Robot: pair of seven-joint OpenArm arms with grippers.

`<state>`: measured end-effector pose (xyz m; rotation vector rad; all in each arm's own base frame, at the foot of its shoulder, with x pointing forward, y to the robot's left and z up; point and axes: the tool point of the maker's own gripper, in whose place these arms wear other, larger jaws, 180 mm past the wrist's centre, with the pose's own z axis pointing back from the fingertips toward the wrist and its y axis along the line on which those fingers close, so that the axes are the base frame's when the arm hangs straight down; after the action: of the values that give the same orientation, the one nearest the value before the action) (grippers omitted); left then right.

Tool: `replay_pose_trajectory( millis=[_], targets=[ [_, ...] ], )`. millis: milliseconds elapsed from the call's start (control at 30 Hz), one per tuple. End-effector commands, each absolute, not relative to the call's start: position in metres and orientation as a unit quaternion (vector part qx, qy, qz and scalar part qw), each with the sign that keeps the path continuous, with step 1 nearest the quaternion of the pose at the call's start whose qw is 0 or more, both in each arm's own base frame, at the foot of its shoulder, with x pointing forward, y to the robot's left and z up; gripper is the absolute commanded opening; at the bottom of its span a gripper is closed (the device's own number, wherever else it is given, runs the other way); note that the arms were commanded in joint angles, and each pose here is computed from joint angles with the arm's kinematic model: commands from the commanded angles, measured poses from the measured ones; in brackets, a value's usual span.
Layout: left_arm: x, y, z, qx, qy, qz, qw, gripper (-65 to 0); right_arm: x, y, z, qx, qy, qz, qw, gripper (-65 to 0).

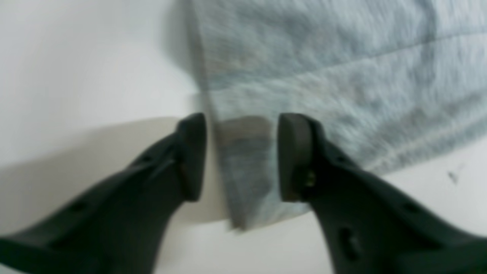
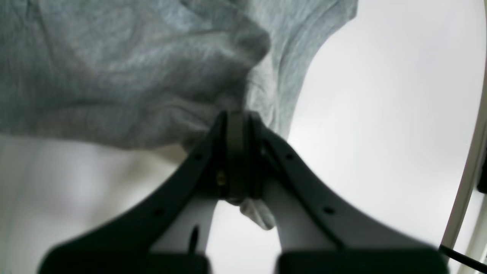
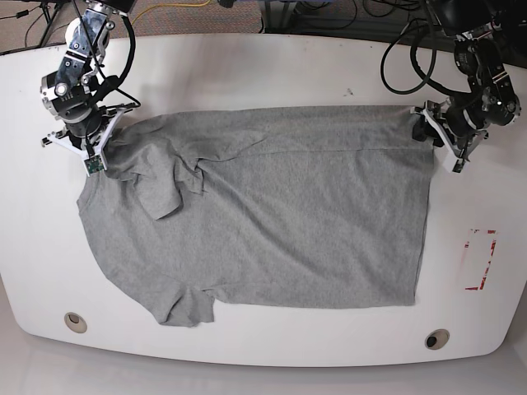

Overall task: Layout the t-shirt on the table in an organized manner, then fold the t-shirt properly
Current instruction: 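Grasp the shirt's hem corner with the left gripper, then pull the hem corner outward with the left gripper to straighten the shirt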

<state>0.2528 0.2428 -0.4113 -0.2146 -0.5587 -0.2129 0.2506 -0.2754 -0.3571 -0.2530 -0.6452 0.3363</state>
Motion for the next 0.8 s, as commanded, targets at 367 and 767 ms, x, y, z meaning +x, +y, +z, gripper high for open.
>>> replay_pose_trajectory(
  millis=[367, 767],
  targets=[
    [0.261, 0.243, -0.401, -0.101, -0.291, -0.113, 0.945, -60.6, 0.258, -0.274, -0.346, -0.126, -0.336, 0.164, 0.919, -64.5],
    [0.272, 0.243, -0.370, -0.073, -0.329, -0.140, 0.931, -60.7, 0.258, -0.274, -0.346, -0.126, -0.336, 0.164, 0.919, -64.7]
  ],
)
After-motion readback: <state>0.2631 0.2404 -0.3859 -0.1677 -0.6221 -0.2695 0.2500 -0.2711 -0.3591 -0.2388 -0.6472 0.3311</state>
